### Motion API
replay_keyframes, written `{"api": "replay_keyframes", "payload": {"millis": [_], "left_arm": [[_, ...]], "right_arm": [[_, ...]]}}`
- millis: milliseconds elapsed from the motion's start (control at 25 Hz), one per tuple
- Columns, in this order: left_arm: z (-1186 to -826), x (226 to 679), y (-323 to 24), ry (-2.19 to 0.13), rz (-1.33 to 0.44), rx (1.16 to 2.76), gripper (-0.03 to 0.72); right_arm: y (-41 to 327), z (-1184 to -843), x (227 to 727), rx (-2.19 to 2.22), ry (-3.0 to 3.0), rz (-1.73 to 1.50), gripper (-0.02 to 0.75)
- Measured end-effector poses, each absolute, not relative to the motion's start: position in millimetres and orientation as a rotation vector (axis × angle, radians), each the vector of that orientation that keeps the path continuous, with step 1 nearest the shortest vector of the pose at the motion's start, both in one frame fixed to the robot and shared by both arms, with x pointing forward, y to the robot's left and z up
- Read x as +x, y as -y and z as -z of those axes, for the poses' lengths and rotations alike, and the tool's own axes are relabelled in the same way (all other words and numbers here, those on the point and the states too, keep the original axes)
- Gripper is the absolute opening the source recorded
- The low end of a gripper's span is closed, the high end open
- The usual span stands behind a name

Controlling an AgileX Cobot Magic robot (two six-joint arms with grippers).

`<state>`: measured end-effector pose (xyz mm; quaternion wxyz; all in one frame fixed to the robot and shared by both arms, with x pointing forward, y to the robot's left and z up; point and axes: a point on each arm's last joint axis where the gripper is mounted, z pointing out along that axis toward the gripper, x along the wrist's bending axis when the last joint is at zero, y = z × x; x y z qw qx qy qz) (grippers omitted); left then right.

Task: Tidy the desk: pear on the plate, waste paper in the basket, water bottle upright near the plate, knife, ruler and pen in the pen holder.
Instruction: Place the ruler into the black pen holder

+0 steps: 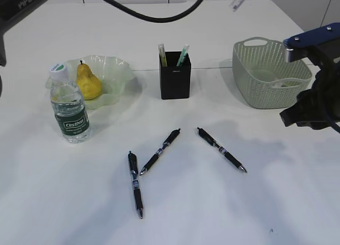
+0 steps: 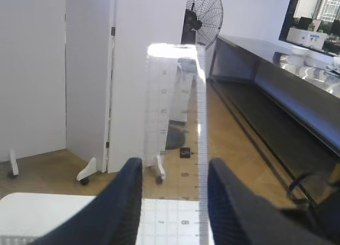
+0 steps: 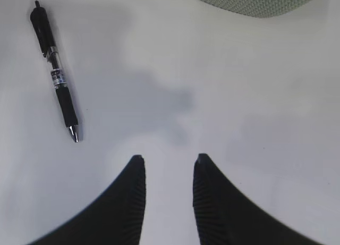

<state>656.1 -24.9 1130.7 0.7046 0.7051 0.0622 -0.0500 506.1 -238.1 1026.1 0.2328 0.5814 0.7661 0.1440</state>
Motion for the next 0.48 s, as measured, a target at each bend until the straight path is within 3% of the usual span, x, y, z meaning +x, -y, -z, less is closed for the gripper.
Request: {"api": "replay_keyframes", "payload": {"millis": [200, 480], "left_arm": [[-1120, 678, -7, -0.148, 0.099, 1.596, 0.264], [-1103, 692, -26, -0.087, 0.050, 1.630, 0.264]], "right_arm": [[238, -1026, 506, 1.601, -2.103, -0.395, 0.260], [238, -1026, 506, 1.606, -2.101, -0.395, 0.260]]}}
